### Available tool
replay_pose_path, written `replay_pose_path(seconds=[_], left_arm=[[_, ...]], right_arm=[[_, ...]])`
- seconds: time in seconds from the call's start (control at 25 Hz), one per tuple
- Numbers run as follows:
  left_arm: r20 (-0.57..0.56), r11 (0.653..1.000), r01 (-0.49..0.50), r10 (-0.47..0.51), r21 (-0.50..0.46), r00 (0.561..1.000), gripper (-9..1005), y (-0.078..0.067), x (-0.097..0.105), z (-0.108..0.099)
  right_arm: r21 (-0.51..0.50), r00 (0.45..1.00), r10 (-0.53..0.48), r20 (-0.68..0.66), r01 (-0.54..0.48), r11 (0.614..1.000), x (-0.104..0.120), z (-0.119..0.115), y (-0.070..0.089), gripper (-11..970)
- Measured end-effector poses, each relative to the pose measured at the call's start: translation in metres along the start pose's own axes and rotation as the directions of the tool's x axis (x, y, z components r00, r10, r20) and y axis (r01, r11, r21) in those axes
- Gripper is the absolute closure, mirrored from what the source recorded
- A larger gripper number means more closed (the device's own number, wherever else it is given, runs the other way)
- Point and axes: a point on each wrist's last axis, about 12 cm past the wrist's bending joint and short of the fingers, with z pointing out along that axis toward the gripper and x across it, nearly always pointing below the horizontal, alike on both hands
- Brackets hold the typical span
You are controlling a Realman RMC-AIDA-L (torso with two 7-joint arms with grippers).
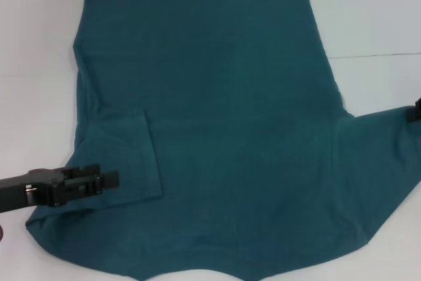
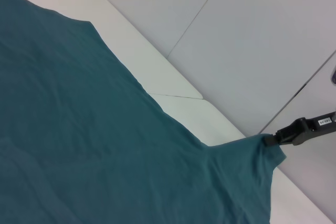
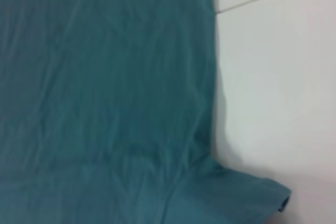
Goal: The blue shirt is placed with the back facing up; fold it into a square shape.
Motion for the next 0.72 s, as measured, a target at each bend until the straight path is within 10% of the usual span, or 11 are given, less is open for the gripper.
replay_pose_path(seconds=[0.72], left_arm=[[0.010,1.000,-0.003,0.003,-0.003,1.000,274,0.000,-0.003,0.003]], right_arm=[[-0.145,0.977,-0.164,-0.139,0.144,0.979,0.004,0.042,0.076,917]])
